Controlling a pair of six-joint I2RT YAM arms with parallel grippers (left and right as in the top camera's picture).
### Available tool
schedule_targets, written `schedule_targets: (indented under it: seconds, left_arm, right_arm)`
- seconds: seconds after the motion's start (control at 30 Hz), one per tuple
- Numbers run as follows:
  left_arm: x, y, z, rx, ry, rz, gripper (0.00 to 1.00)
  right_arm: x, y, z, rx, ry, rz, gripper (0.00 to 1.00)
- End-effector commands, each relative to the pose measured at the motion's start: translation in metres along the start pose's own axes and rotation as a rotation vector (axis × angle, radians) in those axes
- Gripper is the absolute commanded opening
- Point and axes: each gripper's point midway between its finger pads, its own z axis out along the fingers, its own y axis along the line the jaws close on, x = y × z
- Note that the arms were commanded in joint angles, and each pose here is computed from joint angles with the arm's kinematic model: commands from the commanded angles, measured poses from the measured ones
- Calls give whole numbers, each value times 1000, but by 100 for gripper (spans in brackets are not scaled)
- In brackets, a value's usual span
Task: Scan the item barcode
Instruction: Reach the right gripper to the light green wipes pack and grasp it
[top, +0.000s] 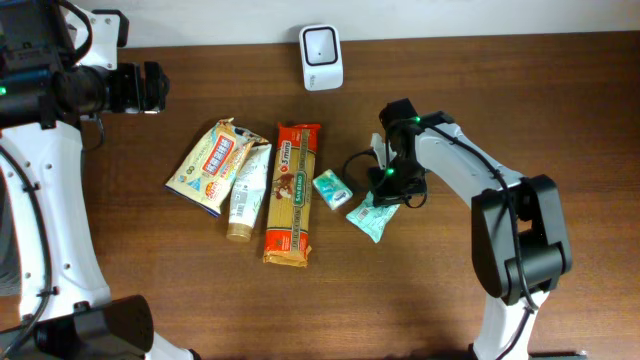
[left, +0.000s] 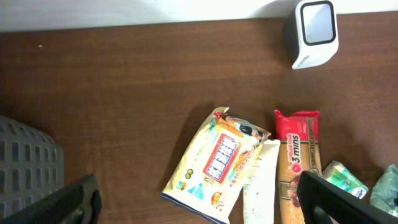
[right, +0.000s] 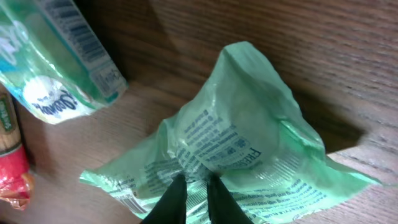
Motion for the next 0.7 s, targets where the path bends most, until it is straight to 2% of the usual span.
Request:
schedule_targets:
  seconds: [0.0,0.13,0.23,0.3,0.4,0.57,0.67]
  left_arm:
    - [-3,0,-4,3,-15,17,99]
    - [-3,0,-4,3,-15,17,99]
    - [-3,0,-4,3,-15,17,99]
    - [-3,0,-4,3,-15,17,99]
    - [-3,0,-4,3,-15,17,99]
    - [-3,0,-4,3,-15,17,99]
    - [-3,0,-4,3,-15,17,99]
  right_arm:
    - [6,-9,25,22,78,22,42]
    - [-30,15,-57,20,-20,-157,66]
    - [-43,-7,-84,24,-71,-264,76]
    - [-43,-32,-79,-24,-58,-380,76]
    - [-32,-31,-59,-131,-6,-526,71]
    - [-30,-33,-21,-216,57,-584,61]
    - [-28,-31,-14,-246,48,-605,50]
